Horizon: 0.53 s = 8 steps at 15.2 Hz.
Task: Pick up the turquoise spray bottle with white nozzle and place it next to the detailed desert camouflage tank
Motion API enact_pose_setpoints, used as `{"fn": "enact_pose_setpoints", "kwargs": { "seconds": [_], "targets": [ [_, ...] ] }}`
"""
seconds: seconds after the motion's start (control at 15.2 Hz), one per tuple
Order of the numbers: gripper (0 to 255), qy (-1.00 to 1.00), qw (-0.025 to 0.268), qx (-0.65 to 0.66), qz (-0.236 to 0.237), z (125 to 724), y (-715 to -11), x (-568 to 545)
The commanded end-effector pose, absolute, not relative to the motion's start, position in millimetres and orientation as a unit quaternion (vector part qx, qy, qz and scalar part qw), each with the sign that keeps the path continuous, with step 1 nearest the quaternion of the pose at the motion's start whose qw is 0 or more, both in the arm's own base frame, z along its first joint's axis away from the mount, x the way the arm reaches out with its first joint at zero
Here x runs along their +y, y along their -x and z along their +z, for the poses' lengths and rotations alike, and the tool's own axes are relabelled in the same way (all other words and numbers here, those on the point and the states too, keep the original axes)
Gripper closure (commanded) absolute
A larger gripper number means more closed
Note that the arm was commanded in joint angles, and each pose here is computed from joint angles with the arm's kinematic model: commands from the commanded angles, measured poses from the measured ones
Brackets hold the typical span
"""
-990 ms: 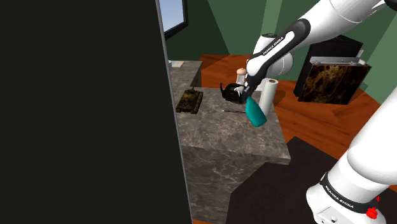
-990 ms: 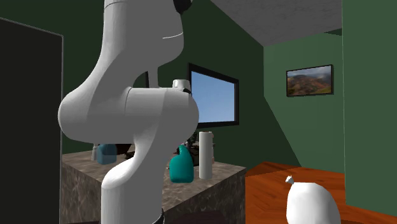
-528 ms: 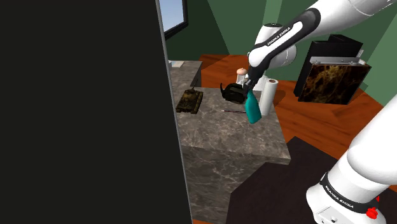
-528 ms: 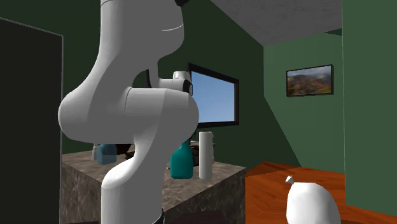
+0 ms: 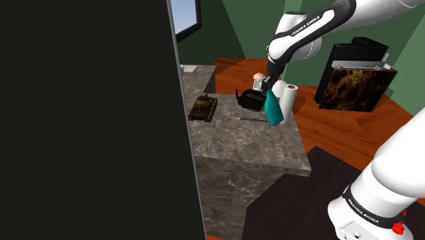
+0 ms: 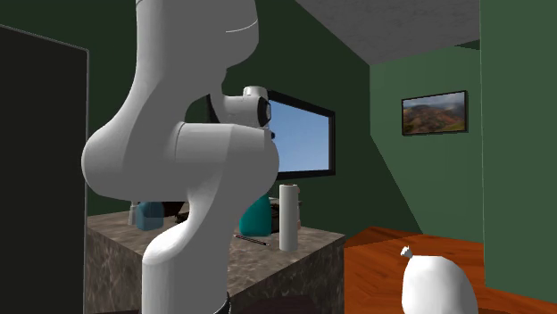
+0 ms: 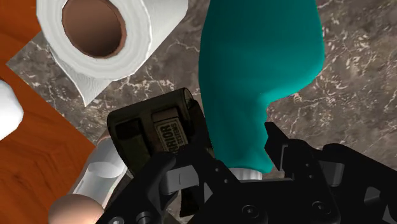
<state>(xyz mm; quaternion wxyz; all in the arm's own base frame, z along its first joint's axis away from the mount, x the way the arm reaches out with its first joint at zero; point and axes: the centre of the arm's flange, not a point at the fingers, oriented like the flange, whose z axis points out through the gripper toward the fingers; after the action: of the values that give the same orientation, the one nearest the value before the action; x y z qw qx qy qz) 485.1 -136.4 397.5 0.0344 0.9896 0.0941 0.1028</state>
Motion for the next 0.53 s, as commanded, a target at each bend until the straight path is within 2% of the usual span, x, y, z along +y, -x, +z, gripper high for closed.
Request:
{"fn": "enact_pose_setpoints", "kwargs": {
  "seconds": [0.0,0.46],
  "targets": [
    [255,-0.990,0.034,0.094,0.103,408.1,-484.2,-135.7],
    [255,-0.990,0.034,0.094,0.103,445.0,-484.2,-135.7]
  ]
}}
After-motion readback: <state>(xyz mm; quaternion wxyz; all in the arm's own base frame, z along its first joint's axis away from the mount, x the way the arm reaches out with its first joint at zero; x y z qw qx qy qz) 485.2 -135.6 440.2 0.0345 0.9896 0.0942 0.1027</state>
